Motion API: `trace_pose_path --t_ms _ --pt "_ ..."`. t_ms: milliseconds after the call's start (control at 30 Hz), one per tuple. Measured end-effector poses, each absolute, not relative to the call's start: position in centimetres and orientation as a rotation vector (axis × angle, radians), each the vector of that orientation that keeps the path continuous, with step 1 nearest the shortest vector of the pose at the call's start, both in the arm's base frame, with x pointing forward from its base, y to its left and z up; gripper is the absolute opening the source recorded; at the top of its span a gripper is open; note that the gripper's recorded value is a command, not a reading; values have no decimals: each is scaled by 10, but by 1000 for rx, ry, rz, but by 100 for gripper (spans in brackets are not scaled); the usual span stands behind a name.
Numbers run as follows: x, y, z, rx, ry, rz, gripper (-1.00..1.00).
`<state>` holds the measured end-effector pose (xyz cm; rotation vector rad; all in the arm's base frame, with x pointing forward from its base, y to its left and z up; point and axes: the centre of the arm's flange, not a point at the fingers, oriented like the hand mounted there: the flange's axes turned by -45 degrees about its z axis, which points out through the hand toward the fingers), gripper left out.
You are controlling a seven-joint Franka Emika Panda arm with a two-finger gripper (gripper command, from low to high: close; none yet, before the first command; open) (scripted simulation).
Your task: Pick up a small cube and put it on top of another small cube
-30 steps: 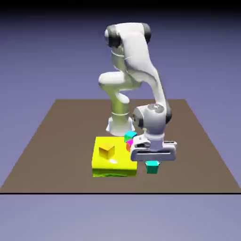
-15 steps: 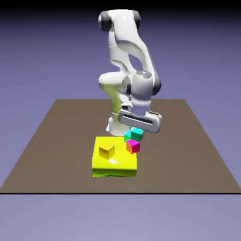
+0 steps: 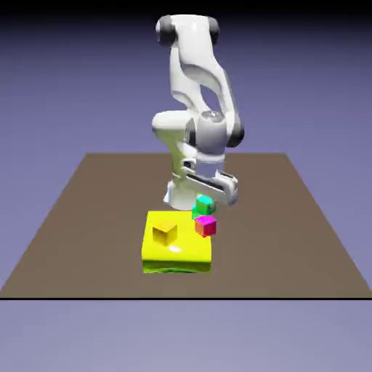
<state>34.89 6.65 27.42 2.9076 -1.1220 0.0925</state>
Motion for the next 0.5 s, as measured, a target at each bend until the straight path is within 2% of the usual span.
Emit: trace_pose_path --t_ms 33,67,500 --pt "348 66 268 2909 -1123 90 -100" --pt "348 66 264 2910 -1124 88 100" --pt "346 68 331 2908 -1125 89 100"
